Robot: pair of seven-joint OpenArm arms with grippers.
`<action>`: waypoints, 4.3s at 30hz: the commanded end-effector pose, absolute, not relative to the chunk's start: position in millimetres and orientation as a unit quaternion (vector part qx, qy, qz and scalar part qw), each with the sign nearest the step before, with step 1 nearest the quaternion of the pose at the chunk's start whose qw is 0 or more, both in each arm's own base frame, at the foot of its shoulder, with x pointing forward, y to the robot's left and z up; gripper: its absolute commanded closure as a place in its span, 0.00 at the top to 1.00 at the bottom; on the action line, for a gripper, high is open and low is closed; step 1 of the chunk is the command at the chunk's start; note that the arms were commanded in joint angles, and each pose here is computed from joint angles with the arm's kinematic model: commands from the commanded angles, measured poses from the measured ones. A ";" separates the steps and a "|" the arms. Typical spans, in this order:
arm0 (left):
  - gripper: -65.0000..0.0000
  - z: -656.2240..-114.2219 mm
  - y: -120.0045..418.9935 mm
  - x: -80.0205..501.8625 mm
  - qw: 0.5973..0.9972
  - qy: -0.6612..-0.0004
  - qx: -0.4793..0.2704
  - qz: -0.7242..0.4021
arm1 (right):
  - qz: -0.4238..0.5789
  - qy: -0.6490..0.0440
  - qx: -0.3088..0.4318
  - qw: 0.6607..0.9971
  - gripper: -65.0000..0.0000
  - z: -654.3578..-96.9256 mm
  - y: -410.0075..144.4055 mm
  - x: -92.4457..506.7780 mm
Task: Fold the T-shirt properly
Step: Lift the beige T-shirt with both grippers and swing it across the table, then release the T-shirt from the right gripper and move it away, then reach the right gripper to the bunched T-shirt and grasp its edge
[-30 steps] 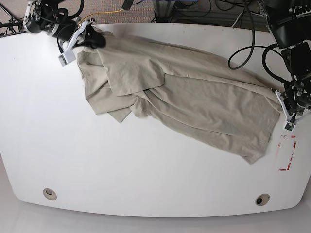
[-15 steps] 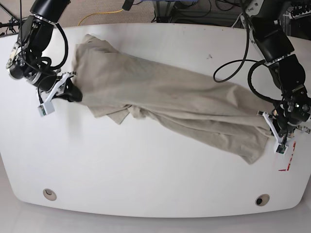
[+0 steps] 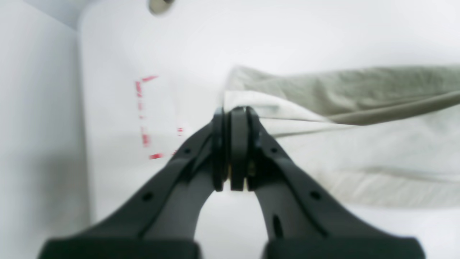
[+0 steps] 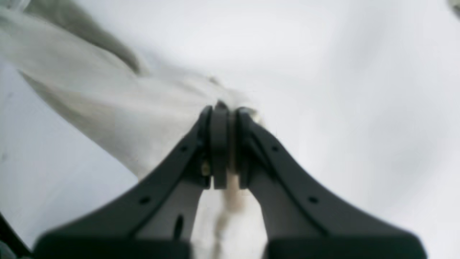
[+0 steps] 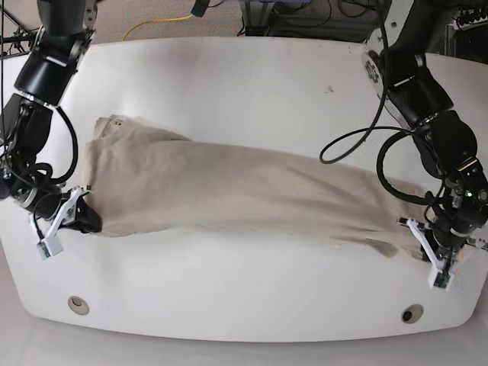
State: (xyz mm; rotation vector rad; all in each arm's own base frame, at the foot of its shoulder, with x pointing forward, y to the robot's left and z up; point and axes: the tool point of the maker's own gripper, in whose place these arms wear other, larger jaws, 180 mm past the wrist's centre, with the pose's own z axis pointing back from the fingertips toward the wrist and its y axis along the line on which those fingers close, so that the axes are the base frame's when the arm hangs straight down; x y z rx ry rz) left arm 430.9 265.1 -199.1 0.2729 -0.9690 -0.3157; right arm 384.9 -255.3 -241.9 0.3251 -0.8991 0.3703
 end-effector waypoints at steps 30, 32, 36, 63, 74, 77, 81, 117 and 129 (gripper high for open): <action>0.00 139.4 290.6 429.5 0.652 -0.719 0.229 -0.074 | 0.356 -0.531 0.004 0.769 0.04 27.9 -220.5 496.1; 0.00 135.3 290.6 430.6 0.656 -0.715 0.228 -0.075 | 0.355 -0.529 0.002 0.771 0.04 27.3 -222.6 495.2; 0.00 102.5 290.3 435.1 0.679 -0.692 0.231 -0.083 | 0.336 -0.534 -0.003 0.775 0.04 34.9 -243.6 487.3; 0.00 -185.0 354.2 331.7 0.863 -0.400 0.286 -0.114 | 0.243 -0.452 0.178 0.840 0.21 -206.9 -224.6 431.7; 0.00 -220.6 417.5 249.7 0.893 -0.292 0.335 -0.075 | 0.264 -0.428 0.140 0.853 0.62 -262.7 -147.9 451.6; 0.00 -230.0 427.9 227.7 0.899 -0.267 0.340 -0.063 | 0.273 -0.433 0.130 0.849 0.63 -268.5 -119.9 458.5; 0.00 -242.2 441.1 193.9 0.908 -0.225 0.349 -0.052 | 0.284 -0.437 0.121 0.845 0.63 -274.5 -84.1 462.9; 0.00 -278.8 456.9 94.1 0.932 -0.109 0.346 -0.019 | 0.417 -0.384 0.266 0.780 0.62 -309.6 105.1 406.4; 0.00 -282.1 453.3 98.2 0.933 -0.109 0.341 -0.027 | 0.375 -0.354 0.307 0.800 0.62 -339.6 110.3 424.8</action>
